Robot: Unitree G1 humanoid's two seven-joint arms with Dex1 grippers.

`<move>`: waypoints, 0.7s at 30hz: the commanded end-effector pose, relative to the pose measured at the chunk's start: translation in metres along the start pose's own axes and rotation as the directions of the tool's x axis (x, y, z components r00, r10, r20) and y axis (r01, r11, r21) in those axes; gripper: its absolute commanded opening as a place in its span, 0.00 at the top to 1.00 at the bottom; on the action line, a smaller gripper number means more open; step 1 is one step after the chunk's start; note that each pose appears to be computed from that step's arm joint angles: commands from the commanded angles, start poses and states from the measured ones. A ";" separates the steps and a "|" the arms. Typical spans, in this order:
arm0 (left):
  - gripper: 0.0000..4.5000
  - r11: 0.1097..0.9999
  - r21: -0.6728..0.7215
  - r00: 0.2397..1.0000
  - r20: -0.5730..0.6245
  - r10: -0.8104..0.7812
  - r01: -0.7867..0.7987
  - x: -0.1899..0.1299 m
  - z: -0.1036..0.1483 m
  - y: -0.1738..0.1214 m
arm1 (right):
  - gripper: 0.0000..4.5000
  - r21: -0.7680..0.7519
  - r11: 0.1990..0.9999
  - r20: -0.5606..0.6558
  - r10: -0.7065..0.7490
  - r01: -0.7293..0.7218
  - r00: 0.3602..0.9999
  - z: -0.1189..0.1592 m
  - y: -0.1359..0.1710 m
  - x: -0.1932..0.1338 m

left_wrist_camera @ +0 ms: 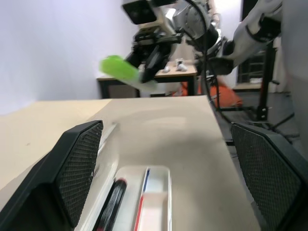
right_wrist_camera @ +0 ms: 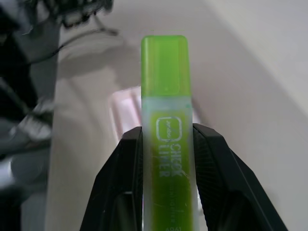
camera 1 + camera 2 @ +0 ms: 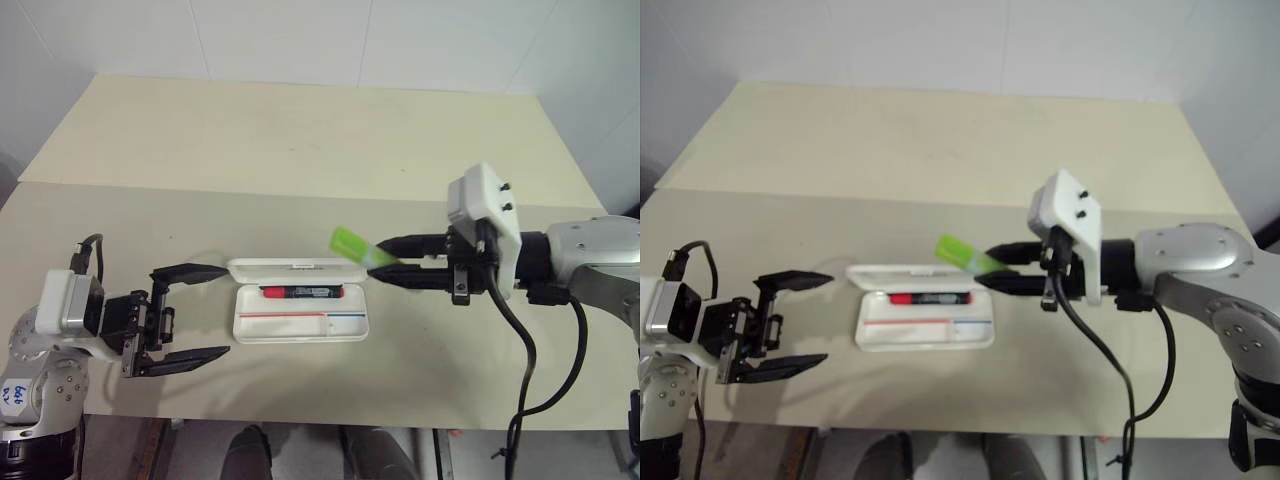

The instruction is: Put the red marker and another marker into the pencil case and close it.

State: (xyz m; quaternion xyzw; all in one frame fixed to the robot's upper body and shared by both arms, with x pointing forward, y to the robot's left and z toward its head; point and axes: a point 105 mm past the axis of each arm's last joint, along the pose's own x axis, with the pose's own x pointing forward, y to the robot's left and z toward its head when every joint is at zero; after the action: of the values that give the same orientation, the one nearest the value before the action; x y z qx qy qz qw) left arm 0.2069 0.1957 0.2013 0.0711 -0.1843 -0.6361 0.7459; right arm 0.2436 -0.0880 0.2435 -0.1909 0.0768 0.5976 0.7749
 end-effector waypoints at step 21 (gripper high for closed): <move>0.00 0.993 0.022 0.987 -0.109 0.121 -0.119 -0.075 0.000 -0.020 | 0.76 -0.340 0.938 -0.197 -0.009 -0.059 0.980 -0.033 0.007 0.115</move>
State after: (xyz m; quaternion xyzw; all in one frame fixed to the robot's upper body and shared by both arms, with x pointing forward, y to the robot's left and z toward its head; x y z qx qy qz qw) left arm 0.1931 0.2647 0.1777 0.0866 -0.1482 -0.5448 0.8208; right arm 0.2722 0.0016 0.1668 -0.3722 0.0632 0.5985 0.7066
